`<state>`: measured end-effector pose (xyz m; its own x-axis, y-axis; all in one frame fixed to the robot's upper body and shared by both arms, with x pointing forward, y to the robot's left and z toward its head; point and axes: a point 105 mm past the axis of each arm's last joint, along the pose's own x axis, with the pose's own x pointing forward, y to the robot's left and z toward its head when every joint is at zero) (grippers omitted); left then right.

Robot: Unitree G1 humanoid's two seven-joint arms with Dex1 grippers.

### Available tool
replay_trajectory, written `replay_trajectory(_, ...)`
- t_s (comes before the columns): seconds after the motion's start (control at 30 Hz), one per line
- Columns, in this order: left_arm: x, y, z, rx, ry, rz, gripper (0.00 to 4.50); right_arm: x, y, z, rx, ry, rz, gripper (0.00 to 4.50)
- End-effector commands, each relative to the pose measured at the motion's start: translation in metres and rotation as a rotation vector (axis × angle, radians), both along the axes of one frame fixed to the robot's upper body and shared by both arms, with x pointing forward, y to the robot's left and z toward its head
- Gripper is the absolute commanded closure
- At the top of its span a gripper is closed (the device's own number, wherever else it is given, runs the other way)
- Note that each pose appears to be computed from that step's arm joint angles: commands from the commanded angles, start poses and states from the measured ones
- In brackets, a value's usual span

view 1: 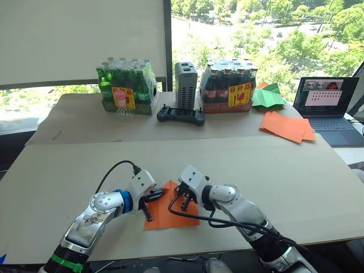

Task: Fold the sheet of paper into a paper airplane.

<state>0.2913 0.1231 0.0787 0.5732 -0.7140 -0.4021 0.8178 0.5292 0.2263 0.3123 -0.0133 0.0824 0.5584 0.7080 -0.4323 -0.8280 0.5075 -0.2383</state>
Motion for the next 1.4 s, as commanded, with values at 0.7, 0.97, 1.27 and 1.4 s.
replay_trajectory(0.7,-0.005,0.001,-0.017,0.144,-0.047,-0.079,4.48,0.016,0.028,0.024,0.09,-0.163,0.049,4.5)
replay_trajectory(0.97,-0.009,0.004,-0.011,0.136,-0.033,-0.086,2.38,0.012,0.019,-0.007,0.002,-0.077,0.027,4.5)
replay_trajectory(1.27,-0.01,0.025,0.035,-0.117,0.084,-0.006,1.41,0.009,0.02,-0.014,-0.013,-0.058,0.027,4.5)
replay_trajectory(1.4,-0.008,0.031,0.045,-0.249,0.155,0.017,1.96,0.01,0.021,-0.014,-0.014,-0.059,0.026,4.5)
